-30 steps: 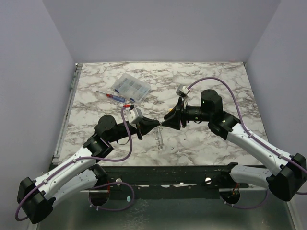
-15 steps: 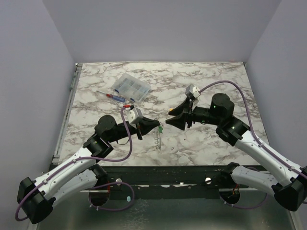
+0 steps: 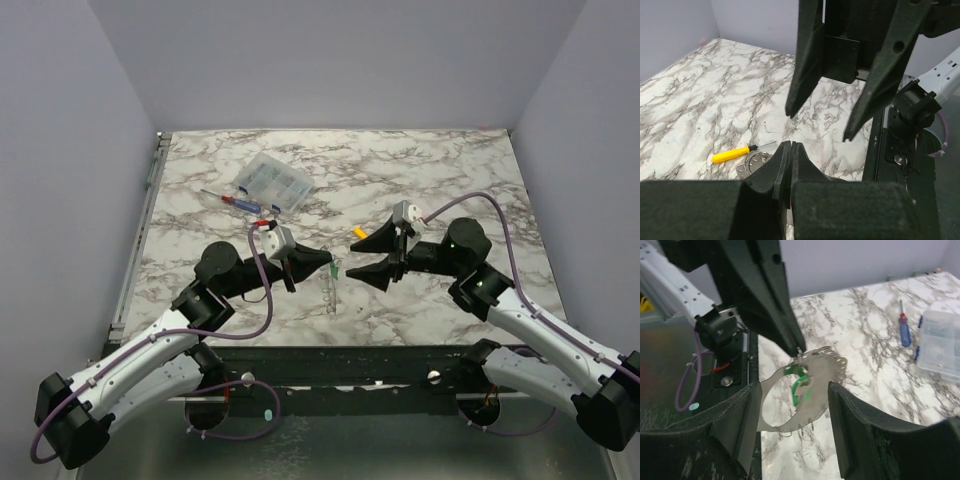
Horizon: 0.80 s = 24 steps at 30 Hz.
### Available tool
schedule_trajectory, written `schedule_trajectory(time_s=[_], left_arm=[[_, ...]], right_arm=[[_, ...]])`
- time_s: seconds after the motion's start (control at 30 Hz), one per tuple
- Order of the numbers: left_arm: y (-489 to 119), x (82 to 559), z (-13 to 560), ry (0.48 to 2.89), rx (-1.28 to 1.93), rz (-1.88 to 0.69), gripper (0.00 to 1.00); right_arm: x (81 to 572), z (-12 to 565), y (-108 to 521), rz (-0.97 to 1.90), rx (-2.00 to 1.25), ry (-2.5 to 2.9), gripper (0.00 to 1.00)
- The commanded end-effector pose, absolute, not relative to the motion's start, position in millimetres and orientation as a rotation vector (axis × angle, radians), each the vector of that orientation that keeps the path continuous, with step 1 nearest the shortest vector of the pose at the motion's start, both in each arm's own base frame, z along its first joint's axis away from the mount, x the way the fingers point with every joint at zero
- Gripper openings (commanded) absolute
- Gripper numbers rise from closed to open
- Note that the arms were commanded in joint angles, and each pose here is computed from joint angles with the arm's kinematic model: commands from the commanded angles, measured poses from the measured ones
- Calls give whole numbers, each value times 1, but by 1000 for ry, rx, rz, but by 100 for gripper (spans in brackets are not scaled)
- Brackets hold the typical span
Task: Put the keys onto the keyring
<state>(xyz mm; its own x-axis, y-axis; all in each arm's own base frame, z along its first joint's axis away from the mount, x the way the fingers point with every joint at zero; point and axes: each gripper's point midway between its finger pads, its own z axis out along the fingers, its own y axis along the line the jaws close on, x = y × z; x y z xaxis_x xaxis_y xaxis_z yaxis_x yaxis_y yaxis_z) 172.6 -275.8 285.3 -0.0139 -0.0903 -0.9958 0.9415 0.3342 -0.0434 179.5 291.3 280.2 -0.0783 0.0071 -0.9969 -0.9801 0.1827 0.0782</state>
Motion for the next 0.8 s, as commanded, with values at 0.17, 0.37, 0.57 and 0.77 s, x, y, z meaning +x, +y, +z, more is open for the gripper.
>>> schedule_trajectory(time_s=[0.17, 0.37, 0.57, 0.77], left_arm=[[-275, 159, 311, 1184, 903, -1047, 0], [-275, 151, 317, 1146, 913, -1079, 0], [-277, 146, 317, 1136, 929, -1104, 0], [-277, 145, 317, 1132, 931, -1109, 0]], right_arm=[[148, 290, 298, 1223, -1227, 1112, 60], [152, 296, 302, 1219, -1226, 1087, 56], [157, 301, 305, 1222, -1213, 1083, 52], [158, 303, 308, 1236, -1212, 1084, 48]])
